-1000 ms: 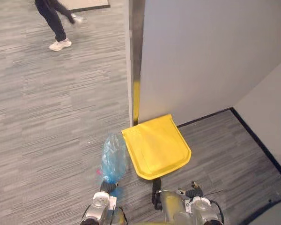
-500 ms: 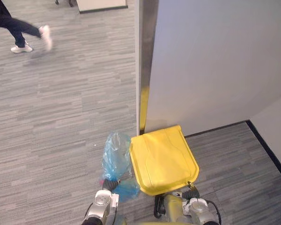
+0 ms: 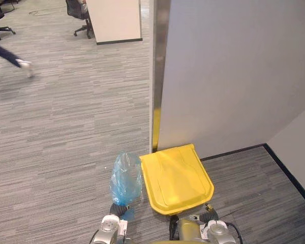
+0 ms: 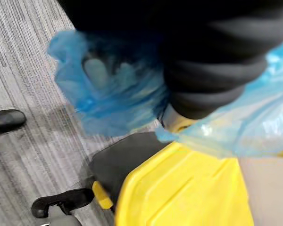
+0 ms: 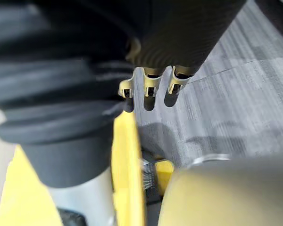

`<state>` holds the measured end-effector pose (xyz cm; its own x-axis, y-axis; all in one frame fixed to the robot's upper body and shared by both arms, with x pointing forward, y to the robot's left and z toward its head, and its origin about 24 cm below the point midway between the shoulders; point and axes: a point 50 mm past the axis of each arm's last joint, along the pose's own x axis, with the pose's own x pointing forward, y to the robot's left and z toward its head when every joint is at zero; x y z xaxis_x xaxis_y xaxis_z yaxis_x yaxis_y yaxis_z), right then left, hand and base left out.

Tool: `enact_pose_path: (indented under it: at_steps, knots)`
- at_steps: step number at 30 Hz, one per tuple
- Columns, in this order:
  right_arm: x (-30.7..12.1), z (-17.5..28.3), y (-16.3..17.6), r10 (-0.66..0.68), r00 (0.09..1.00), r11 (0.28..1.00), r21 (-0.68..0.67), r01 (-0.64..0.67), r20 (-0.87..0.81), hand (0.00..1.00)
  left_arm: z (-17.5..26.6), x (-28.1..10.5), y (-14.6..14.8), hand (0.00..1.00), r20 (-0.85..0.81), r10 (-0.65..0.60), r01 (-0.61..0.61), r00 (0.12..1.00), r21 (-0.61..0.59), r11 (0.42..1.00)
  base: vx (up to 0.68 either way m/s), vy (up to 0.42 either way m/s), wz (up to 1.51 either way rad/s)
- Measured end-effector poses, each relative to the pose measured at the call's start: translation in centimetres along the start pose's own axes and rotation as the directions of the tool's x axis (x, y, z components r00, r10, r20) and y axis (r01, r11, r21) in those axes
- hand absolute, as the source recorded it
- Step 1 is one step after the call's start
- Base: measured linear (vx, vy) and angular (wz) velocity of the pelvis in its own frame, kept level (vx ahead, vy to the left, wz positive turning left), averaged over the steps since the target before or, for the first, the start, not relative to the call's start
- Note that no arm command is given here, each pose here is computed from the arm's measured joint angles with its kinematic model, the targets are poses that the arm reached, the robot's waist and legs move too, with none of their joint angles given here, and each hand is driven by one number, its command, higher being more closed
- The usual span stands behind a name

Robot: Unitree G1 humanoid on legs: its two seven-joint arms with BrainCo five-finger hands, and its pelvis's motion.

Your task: Gather rubbish on tea table into small bin, then transfer packed bag to large trash can.

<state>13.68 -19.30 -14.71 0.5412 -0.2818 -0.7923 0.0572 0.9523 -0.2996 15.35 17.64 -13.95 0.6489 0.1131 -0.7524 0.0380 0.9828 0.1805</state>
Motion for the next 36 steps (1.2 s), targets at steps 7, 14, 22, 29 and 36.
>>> enact_pose_path:
  at_steps: [7, 14, 22, 29, 36]
  knots:
    - [0.1, -1.8, -3.0, -0.066, 0.996, 0.997, -0.043, 0.064, -0.057, 0.00, -0.5, -0.3, -1.3, 1.00, -0.026, -0.043, 0.043, 0.999, -0.009, 0.999, -0.17, -0.176, 0.09]
    - [0.3, -2.0, -3.4, -0.078, 0.994, 0.996, -0.051, 0.074, -0.080, 0.00, -1.1, -0.4, -1.2, 1.00, -0.047, -0.046, 0.046, 0.998, 0.001, 0.999, -0.21, -0.071, 0.14]
    - [-0.1, -3.0, -4.0, -0.119, 0.988, 0.992, 0.019, 0.122, -0.101, 0.00, -1.1, -0.3, -0.4, 1.00, -0.046, -0.029, 0.030, 0.999, 0.014, 0.999, -0.11, 0.103, 0.17]
    - [-0.3, -3.0, -3.0, -0.097, 0.990, 0.994, 0.039, 0.101, -0.104, 0.00, -2.0, -0.6, 1.1, 1.00, -0.070, 0.004, -0.001, 0.998, 0.045, 0.999, 0.00, 0.093, -0.05]
    - [-0.2, -2.9, -2.8, -0.088, 0.991, 0.995, 0.031, 0.092, -0.100, 0.00, -2.2, -0.6, 0.9, 1.00, -0.078, -0.003, 0.007, 0.997, 0.060, 0.998, 0.07, 0.009, -0.03]
